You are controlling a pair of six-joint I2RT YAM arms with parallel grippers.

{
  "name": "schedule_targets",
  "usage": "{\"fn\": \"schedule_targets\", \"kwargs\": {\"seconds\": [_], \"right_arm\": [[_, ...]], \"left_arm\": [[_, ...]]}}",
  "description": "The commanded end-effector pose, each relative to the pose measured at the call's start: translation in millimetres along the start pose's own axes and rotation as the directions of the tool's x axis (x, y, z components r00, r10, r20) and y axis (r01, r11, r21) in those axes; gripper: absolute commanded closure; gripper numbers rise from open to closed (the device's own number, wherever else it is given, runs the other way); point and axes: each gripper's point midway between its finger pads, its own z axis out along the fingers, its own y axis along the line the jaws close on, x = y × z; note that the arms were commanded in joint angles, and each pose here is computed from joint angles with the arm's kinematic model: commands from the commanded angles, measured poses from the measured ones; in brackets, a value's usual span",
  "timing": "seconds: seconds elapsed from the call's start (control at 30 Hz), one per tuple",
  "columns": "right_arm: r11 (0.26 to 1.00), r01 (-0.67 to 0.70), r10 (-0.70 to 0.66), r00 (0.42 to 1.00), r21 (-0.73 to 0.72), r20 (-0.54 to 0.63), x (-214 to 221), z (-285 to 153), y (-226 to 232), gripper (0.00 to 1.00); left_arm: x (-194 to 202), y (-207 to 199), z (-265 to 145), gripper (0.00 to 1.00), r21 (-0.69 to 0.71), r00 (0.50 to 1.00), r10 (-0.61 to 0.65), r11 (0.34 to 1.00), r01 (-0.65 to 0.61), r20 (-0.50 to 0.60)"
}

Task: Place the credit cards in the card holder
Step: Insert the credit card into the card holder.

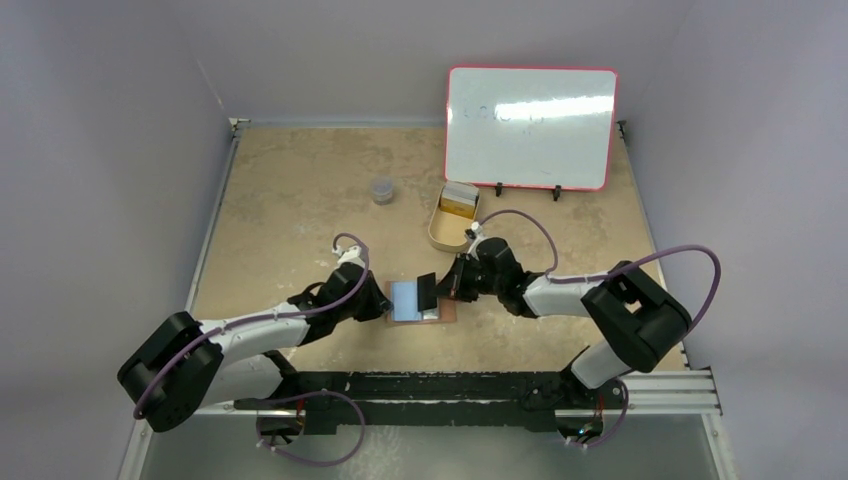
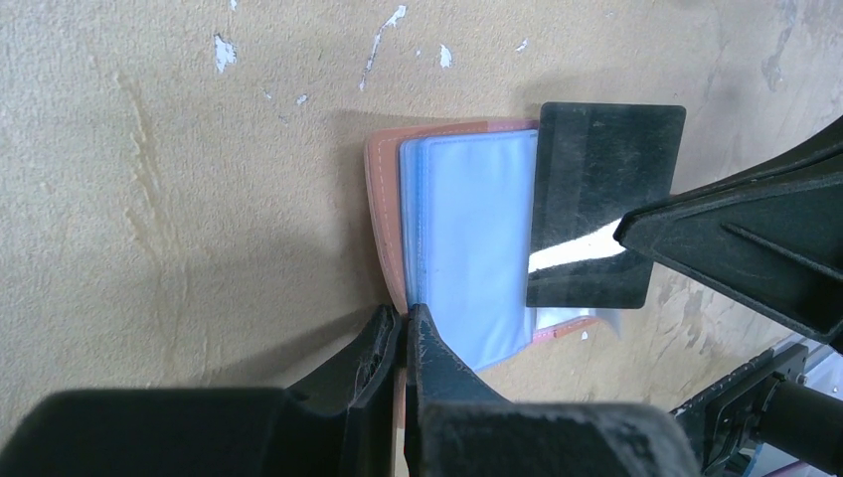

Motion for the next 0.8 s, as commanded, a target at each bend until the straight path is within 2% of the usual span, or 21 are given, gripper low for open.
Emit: {"fn": "schedule_targets", "kwargs": {"seconds": [0.0, 0.47, 0.77], "right_arm": [[1.000, 0.000, 0.000, 1.000, 0.008, 0.011, -0.2, -1.1, -3.0, 1.00], [0.997, -0.008, 0.008, 1.000, 0.082, -0.004, 7.0, -7.1, -13.5, 1.00], [0.998, -0.017, 0.018, 1.000, 0.065, -0.022, 12.1, -4.1, -8.2, 1.00]], "left_arm": [[3.1, -3.4, 1.3, 1.00, 0.025, 1.000, -0.001, 1.000, 0.001, -0.007], [2.4, -1.3, 2.2, 1.00, 0.015, 1.000, -0.009, 1.000, 0.009, -0.001], [0.6, -4.1, 1.9, 1.00, 0.025, 1.000, -0.016, 1.000, 0.016, 0.005]]}}
